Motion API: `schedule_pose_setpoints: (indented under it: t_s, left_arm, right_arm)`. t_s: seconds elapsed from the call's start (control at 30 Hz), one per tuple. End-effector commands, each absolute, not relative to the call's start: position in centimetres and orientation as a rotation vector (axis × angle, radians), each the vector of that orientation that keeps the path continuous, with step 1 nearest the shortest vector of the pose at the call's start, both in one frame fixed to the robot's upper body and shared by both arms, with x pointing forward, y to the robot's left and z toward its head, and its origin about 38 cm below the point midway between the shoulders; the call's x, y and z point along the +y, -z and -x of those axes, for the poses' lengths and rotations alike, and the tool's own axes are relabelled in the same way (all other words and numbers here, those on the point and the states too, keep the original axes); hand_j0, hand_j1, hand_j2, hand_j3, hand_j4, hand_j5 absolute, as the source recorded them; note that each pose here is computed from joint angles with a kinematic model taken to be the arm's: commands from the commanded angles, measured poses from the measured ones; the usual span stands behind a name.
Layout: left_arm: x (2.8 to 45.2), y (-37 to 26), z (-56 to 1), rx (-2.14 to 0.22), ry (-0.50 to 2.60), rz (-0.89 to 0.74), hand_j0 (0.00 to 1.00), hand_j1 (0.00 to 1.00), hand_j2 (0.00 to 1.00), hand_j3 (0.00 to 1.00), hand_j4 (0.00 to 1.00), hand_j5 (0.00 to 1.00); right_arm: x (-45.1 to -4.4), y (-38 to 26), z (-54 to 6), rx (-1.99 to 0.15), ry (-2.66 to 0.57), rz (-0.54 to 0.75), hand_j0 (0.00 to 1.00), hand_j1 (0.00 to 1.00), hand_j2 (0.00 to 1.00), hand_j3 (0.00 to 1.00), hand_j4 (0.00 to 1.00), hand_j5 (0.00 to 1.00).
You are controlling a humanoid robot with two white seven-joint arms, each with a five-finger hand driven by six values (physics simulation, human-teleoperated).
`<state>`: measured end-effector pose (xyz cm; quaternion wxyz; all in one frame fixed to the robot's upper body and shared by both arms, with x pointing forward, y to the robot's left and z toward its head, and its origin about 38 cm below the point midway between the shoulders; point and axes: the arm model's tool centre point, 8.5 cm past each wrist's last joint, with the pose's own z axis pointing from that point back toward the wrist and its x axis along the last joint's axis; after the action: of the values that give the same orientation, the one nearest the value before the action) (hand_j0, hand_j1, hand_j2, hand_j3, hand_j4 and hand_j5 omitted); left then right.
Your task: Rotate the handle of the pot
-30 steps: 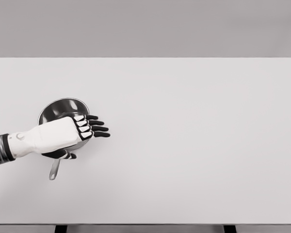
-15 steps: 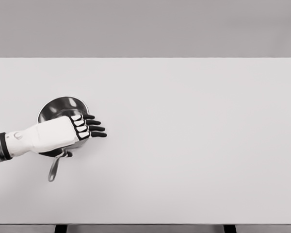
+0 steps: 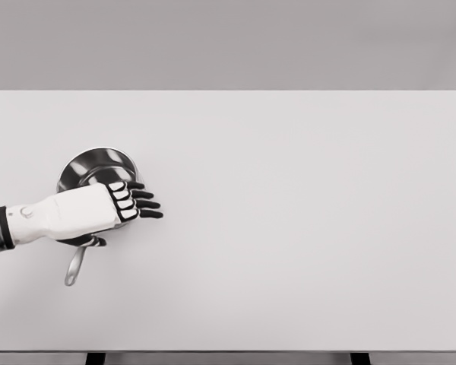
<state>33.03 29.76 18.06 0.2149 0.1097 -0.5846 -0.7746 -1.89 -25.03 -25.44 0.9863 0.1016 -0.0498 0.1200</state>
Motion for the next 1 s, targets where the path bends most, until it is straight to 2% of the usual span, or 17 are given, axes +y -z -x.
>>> schedule_pose_setpoints:
  t_s: [0.0, 0.97]
  left_arm:
    - [29.8, -18.0, -33.0, -1.61, 2.154, -0.303, 1.0, 1.0, 1.0, 1.0, 1.0, 1.0]
    - [31.0, -19.7, -33.7, -1.604, 2.165, -0.389, 1.0, 1.0, 1.0, 1.0, 1.0, 1.0]
  right_arm:
    - [-25.0, 25.4, 1.9, -0.1, -0.241, -0.204, 1.0, 1.0, 1.0, 1.0, 1.0, 1.0]
    - [-25.0, 25.4, 1.9, -0.1, -0.241, -0.204, 1.0, 1.0, 1.0, 1.0, 1.0, 1.0]
